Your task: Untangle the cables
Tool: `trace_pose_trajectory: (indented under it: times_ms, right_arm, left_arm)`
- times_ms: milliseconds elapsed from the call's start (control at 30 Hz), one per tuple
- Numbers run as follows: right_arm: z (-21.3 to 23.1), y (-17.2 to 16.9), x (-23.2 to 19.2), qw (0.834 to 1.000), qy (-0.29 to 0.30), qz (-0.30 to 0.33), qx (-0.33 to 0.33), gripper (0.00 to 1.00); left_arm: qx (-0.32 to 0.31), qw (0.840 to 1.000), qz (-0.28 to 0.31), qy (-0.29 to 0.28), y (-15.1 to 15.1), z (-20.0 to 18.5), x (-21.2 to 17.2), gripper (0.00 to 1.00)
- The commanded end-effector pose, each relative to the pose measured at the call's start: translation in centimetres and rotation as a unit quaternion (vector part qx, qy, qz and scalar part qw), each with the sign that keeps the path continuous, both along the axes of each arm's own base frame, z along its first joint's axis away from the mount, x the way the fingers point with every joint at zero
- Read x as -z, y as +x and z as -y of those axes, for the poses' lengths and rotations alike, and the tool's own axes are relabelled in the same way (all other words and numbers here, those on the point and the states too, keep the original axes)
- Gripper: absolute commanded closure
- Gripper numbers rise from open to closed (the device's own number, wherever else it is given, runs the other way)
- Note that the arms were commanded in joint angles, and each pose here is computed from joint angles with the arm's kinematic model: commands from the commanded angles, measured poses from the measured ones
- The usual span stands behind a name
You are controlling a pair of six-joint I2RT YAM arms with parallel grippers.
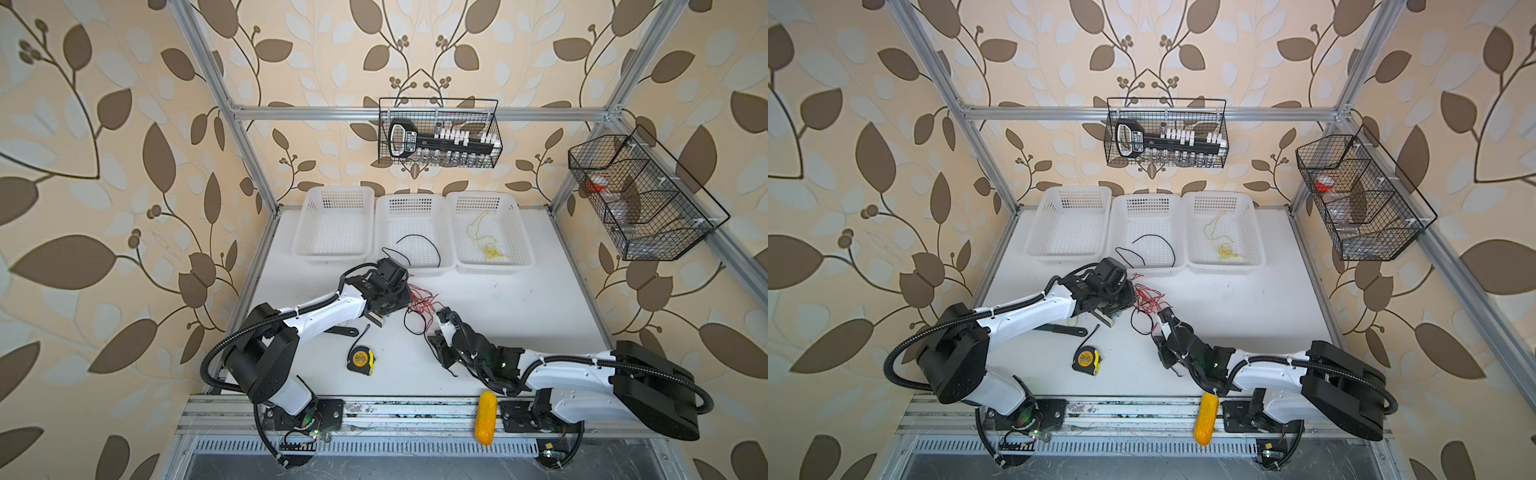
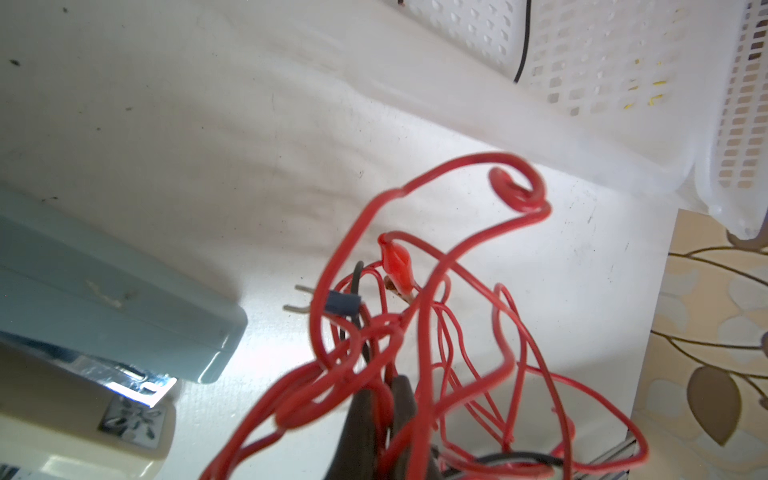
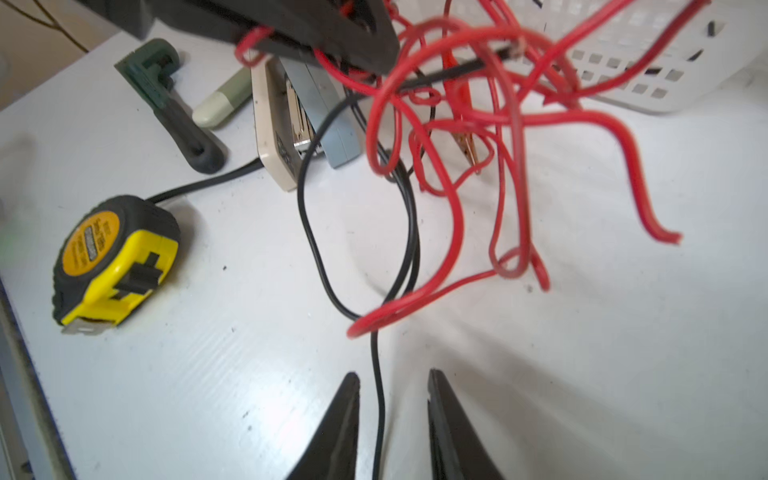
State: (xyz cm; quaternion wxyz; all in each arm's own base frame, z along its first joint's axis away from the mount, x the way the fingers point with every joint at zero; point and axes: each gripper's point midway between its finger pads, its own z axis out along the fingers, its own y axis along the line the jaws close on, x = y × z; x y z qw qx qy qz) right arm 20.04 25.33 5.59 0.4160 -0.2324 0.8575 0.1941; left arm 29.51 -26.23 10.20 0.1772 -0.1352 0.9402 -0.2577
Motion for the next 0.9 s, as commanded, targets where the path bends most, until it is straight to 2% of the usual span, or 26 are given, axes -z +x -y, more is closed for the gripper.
trace_pose_trajectory:
  times_ms: [0,167,467,567,733,867]
  right_arm:
    - [-0.3,-0.4,-0.2,1.000,0.029,-0.003,-0.009,0.69]
    - [-0.8,-0.5,0.9,1.000,0.021,-0.011,-0.016,0.65]
    - [-3.6,1.3,0.9,0.999,0.044,0.006,-0.013,0.66]
    - [-4.3,1.4,1.3,0.999,0.048,0.003,-0.016,0.75]
    - [-4.0,1.1,1.6,0.999,0.044,-0.001,-0.017,0.99]
    - [-2.7,0.5,1.4,1.000,0.021,0.001,-0.009,1.00]
  left_arm:
    - [0.004,1.000,0.018,-0.025,0.6,0.7,-1.8,1.00]
    - [0.002,0.999,0.020,-0.031,0.5,0.6,-1.9,1.00]
    - [0.006,0.999,0.020,-0.042,0.3,0.9,-2.4,1.00]
    - [0.005,0.999,0.020,-0.040,0.3,0.8,-2.4,1.00]
    - [-0.002,0.999,0.018,-0.029,0.4,0.4,-1.8,1.00]
    - [-0.010,1.000,0.013,-0.014,0.6,-0.2,-0.7,1.00]
